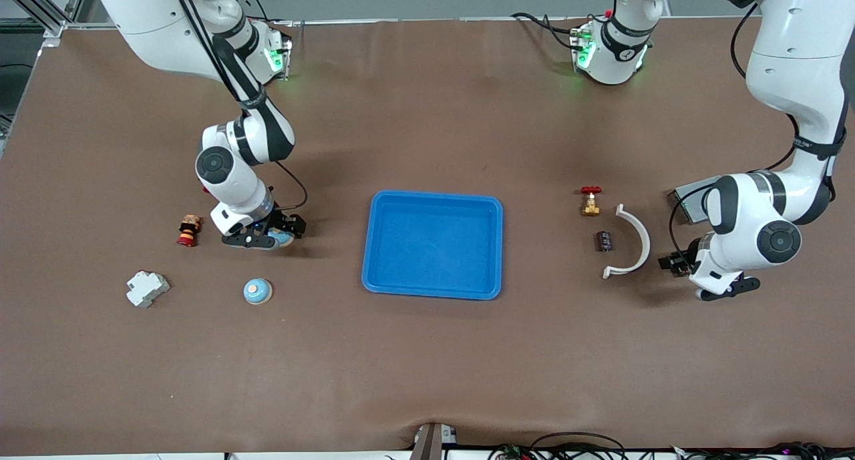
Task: Place electrolytic capacitor and blue bell in tray
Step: 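Grasp the capacitor with the left gripper while the right gripper grasps the bell, then carry the capacitor into the tray while the right gripper carries the bell there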
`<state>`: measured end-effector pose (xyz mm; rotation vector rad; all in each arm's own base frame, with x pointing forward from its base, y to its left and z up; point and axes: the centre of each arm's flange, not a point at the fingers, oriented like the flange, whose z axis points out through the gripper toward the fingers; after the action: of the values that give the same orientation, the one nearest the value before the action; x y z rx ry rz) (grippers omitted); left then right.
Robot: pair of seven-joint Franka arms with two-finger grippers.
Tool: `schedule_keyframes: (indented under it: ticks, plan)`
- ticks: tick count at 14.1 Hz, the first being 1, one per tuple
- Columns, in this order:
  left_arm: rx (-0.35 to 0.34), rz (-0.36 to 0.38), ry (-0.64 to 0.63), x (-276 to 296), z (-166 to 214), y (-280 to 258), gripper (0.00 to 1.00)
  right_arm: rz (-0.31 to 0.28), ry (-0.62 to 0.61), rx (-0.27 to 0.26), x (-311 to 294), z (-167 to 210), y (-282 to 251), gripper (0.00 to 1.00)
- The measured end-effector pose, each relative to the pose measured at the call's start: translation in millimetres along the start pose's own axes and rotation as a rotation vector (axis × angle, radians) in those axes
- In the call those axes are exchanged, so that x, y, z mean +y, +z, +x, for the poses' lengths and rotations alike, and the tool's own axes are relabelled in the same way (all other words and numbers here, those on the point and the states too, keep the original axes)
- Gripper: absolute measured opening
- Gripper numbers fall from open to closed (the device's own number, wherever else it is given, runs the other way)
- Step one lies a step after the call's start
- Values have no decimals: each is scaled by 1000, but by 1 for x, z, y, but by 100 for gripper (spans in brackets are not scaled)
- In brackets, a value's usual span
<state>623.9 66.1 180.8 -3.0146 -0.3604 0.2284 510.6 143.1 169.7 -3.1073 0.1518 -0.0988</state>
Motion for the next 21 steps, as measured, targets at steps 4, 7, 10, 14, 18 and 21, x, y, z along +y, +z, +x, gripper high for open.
schedule_keyframes:
  ticks: [4,7,10,14,18,21]
  plan:
    - [2,0,0,0,0,-1,30,1,0,3,-1,1,-2,68]
    - [4,0,-1,-1,1,-1,31,10,-25,11,-15,-1,-5,68]
    - [25,-3,-6,-2,7,-10,31,20,7,23,-36,3,-14,68]
    - [-30,13,-33,-3,18,-62,31,14,87,-22,-120,-8,-40,68]
    - [-64,11,-152,37,20,-150,31,29,154,-21,-197,-28,-70,68]
    - [-68,3,-238,101,4,-189,31,44,194,-15,-235,-47,-78,68]
